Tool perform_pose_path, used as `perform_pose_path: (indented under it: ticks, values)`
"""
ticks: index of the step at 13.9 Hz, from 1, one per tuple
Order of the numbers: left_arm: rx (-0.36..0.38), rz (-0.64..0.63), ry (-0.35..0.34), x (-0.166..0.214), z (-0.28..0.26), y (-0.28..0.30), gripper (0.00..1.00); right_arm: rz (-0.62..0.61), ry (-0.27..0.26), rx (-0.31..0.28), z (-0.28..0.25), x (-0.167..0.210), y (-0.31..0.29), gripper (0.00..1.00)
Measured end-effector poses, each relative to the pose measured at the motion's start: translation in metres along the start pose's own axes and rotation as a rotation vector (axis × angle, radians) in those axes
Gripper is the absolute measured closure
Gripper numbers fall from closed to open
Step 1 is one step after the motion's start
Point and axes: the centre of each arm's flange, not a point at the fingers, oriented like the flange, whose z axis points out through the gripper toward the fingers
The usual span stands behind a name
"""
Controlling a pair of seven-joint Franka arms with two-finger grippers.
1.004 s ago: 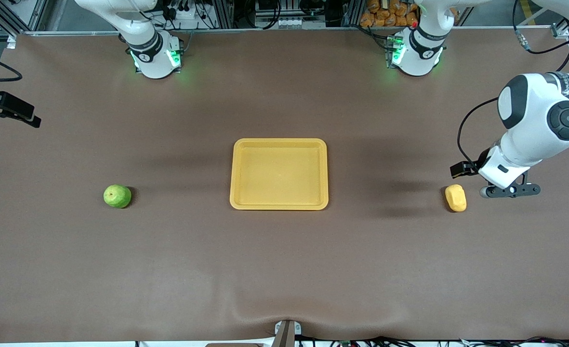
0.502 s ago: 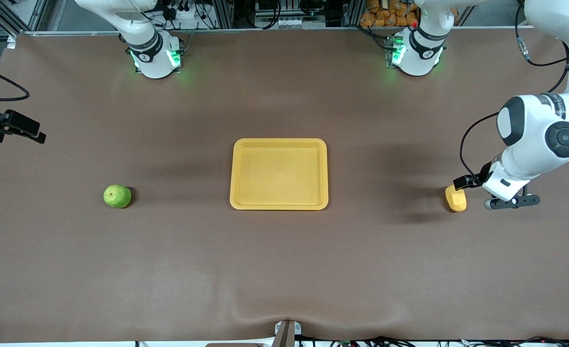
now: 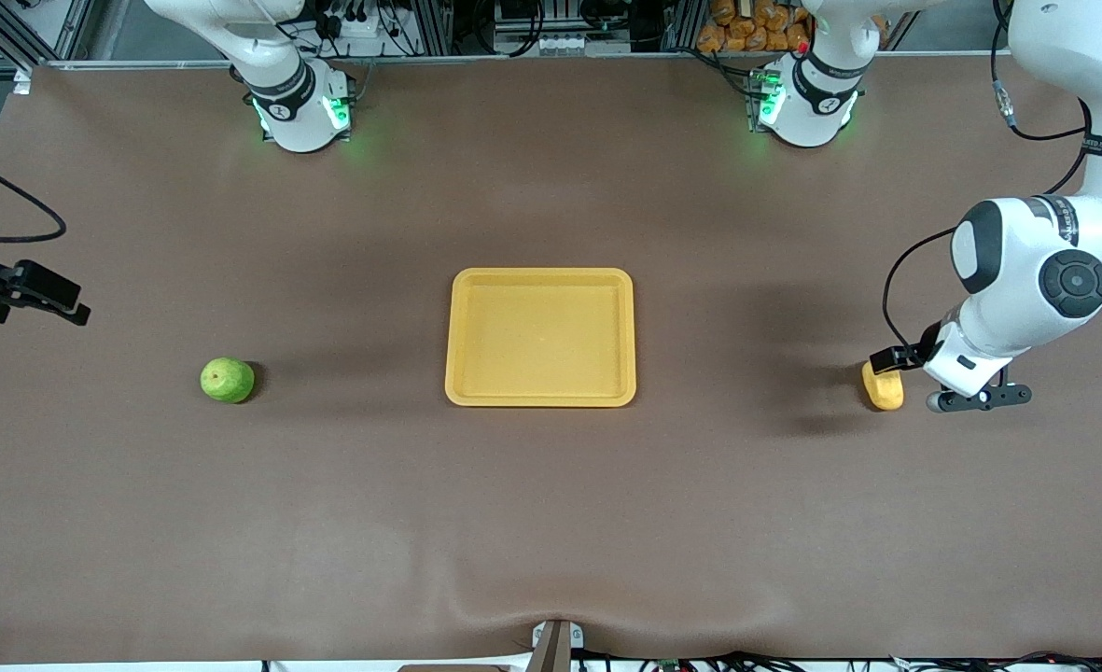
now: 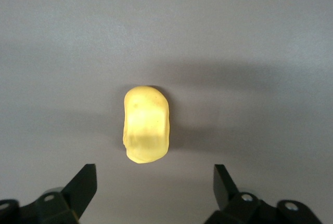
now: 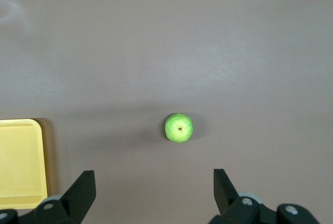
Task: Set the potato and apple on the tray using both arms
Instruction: 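Close the left gripper on the potato while the right gripper reaches the apple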
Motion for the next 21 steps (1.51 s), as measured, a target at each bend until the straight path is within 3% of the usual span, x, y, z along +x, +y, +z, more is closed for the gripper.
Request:
perform_pose_path:
  ticks: [4, 8, 21]
  values:
    - [-0.006, -0.013, 0.012, 0.004, 0.020, 0.001, 0.06, 0.006, 0.013, -0.003, 0.028, 0.017, 0.004, 0.00]
    - [-0.012, -0.028, 0.017, 0.007, 0.041, -0.007, 0.10, 0.008, -0.058, -0.006, 0.087, 0.034, 0.005, 0.00]
    - [-0.020, -0.057, 0.021, 0.009, 0.072, -0.023, 0.17, 0.011, -0.150, -0.008, 0.148, 0.045, 0.007, 0.00]
